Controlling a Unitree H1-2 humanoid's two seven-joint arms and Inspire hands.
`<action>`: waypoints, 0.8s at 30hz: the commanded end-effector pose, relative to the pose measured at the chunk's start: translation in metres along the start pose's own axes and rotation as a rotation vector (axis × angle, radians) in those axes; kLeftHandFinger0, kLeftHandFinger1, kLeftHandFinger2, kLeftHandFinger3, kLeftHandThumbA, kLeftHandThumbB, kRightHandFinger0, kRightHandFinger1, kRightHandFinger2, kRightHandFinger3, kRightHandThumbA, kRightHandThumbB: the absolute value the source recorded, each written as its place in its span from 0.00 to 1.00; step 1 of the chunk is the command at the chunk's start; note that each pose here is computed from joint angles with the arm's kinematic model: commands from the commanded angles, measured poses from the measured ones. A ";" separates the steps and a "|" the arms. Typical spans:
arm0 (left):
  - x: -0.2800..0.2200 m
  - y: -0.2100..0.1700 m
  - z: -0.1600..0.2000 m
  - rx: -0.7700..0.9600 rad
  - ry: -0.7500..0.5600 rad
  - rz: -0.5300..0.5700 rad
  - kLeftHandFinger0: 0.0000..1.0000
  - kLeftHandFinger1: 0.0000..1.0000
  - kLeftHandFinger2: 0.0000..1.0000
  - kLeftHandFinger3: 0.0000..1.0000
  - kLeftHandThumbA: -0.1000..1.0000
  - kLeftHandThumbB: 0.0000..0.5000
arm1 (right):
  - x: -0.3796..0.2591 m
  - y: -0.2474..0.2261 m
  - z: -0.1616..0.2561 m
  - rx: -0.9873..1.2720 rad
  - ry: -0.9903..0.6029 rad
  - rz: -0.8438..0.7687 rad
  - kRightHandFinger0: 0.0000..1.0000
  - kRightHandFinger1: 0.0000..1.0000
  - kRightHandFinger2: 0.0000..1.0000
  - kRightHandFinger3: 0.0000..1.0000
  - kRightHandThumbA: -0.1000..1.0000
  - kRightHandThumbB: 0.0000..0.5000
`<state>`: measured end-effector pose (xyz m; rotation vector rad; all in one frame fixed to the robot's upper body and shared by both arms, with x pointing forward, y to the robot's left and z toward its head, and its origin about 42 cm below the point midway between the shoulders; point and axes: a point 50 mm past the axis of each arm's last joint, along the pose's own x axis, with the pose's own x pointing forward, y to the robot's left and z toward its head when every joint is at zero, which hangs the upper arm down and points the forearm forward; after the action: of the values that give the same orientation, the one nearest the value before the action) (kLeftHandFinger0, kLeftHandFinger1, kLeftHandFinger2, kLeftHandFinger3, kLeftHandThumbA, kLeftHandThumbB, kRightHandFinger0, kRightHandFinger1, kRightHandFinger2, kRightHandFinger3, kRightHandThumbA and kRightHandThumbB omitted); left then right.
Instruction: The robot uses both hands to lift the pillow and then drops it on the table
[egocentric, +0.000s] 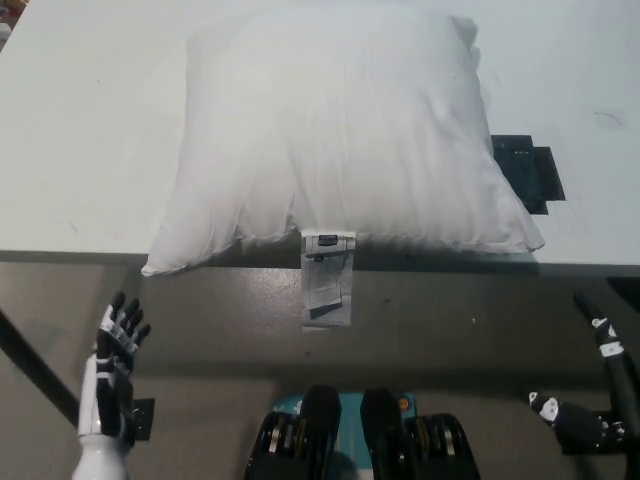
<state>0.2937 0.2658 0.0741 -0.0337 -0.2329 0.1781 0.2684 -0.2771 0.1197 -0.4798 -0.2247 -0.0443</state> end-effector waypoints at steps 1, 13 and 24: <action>0.029 0.018 0.042 0.092 -0.209 0.048 1.00 1.00 1.00 1.00 1.00 0.42 | 0.019 -0.031 0.028 -0.092 -0.115 -0.119 1.00 1.00 1.00 1.00 1.00 0.57; 0.096 0.057 0.144 0.122 -0.568 0.126 1.00 1.00 1.00 1.00 1.00 0.39 | 0.079 -0.095 0.097 -0.124 -0.283 -0.316 1.00 1.00 1.00 1.00 1.00 0.65; 0.161 0.070 0.188 0.260 -0.653 0.095 1.00 1.00 1.00 1.00 1.00 0.35 | 0.131 -0.113 0.157 -0.139 -0.361 -0.347 1.00 1.00 1.00 1.00 1.00 0.56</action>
<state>0.3700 0.3484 0.2535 0.1813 -0.7806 0.3012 0.3360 -0.3040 0.2930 -0.5508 -0.6110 -0.3021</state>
